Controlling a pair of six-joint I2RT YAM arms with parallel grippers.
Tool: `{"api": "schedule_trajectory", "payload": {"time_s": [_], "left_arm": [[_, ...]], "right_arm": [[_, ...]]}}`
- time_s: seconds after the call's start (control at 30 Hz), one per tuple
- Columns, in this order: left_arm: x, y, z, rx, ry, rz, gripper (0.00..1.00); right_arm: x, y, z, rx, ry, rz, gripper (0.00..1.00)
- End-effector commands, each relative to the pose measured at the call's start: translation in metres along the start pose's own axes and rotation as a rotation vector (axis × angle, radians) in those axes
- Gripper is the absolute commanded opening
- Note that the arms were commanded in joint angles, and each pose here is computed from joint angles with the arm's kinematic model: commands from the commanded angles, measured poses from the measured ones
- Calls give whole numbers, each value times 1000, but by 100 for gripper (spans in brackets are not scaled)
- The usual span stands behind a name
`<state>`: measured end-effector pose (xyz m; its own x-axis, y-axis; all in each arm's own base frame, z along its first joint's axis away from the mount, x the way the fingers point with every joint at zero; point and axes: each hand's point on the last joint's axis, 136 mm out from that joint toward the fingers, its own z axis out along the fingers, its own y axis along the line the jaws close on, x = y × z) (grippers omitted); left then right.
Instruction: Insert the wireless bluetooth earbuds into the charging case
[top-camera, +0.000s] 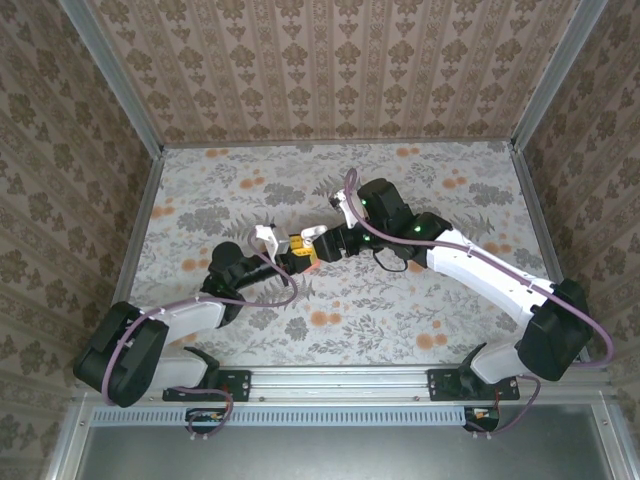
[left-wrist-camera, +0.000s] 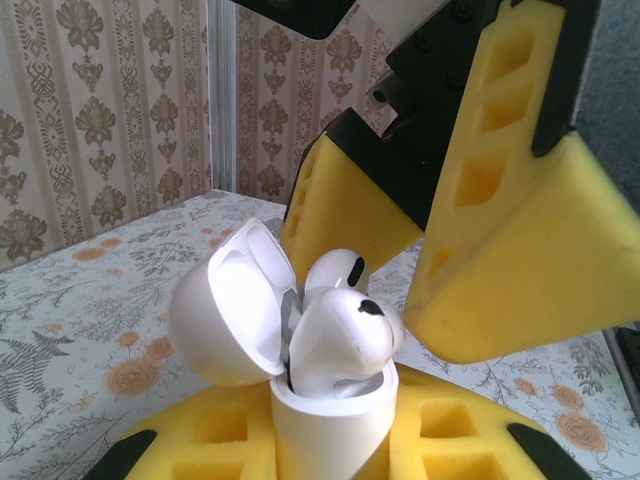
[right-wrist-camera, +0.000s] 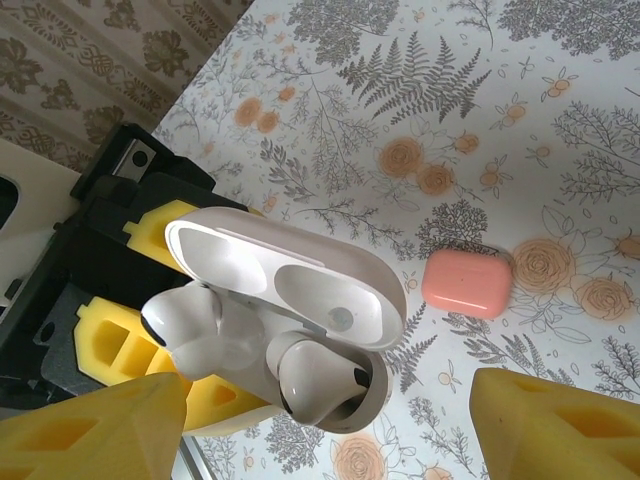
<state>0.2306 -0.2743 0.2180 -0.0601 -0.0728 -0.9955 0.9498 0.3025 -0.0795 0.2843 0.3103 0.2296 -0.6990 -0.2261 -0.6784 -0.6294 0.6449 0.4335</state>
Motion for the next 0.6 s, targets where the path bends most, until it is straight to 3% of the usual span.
{"api": "schedule_trajectory", "payload": {"time_s": [0.0, 0.57], "left_arm": [[-17, -3, 4, 17, -45, 19, 12], [-18, -4, 5, 20, -47, 14, 12]], "right_arm": [[-10, 3, -2, 13, -23, -24, 76], [-19, -5, -4, 62, -62, -19, 75]]}}
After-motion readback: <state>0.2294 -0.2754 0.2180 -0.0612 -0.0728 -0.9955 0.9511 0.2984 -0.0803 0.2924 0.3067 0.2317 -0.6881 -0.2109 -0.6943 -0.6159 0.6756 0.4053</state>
